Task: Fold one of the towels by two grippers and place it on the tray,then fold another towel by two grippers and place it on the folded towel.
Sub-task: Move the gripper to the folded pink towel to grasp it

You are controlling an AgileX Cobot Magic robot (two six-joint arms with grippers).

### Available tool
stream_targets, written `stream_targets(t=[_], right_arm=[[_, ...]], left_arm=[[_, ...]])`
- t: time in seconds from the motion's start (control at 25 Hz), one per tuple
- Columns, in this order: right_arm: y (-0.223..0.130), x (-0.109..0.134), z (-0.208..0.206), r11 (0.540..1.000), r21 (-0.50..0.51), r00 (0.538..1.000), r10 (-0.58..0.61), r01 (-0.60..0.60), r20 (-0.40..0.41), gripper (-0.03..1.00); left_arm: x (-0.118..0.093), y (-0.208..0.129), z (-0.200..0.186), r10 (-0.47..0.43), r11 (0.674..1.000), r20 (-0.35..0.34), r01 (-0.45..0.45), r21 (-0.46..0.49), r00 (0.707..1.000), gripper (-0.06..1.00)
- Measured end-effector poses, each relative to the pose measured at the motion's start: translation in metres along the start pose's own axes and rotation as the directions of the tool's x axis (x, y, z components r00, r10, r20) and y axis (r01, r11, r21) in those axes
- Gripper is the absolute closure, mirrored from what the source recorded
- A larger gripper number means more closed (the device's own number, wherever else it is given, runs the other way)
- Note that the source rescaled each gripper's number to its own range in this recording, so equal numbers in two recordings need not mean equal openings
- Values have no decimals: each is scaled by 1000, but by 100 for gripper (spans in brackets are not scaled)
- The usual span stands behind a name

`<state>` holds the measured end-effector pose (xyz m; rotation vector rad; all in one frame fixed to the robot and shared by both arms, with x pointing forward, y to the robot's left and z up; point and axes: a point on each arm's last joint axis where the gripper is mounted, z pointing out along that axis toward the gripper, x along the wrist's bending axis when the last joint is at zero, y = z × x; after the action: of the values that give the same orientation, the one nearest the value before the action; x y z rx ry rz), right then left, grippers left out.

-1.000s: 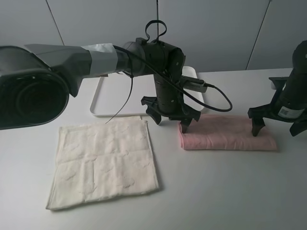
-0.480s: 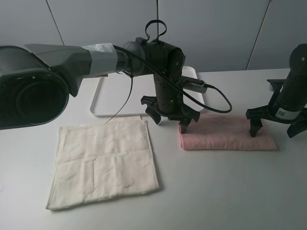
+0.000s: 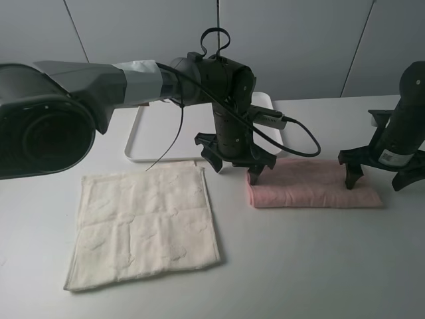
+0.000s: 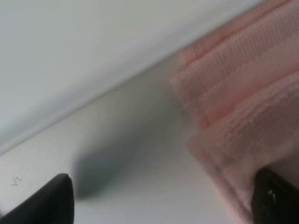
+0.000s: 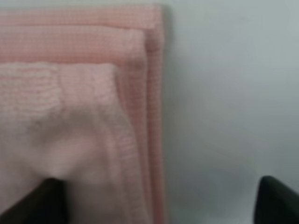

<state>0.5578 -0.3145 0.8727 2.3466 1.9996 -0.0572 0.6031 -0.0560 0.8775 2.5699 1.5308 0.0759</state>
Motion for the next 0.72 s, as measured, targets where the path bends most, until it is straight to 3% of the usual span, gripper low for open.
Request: stream_targets(t=[0.2, 0.56, 0.64, 0.72], right_arm=[[2, 5, 4, 1000, 1, 999, 26, -26, -27, 44], [3, 6, 9, 1000, 13, 999, 18, -18, -32, 51], [3, 7, 9, 1000, 14, 999, 24, -24, -46, 61], [3, 10, 9, 1000, 13, 998, 21, -20, -58, 79]], left_arm=[[0, 0, 0, 0, 1000, 1, 0, -3, 1000, -4], [0, 0, 0, 6, 1000, 1, -6, -3, 1000, -4], [0, 0, 0, 6, 1000, 1, -6, -3, 1000, -4], [0, 0, 0, 6, 1000, 1, -6, -3, 1000, -4]])
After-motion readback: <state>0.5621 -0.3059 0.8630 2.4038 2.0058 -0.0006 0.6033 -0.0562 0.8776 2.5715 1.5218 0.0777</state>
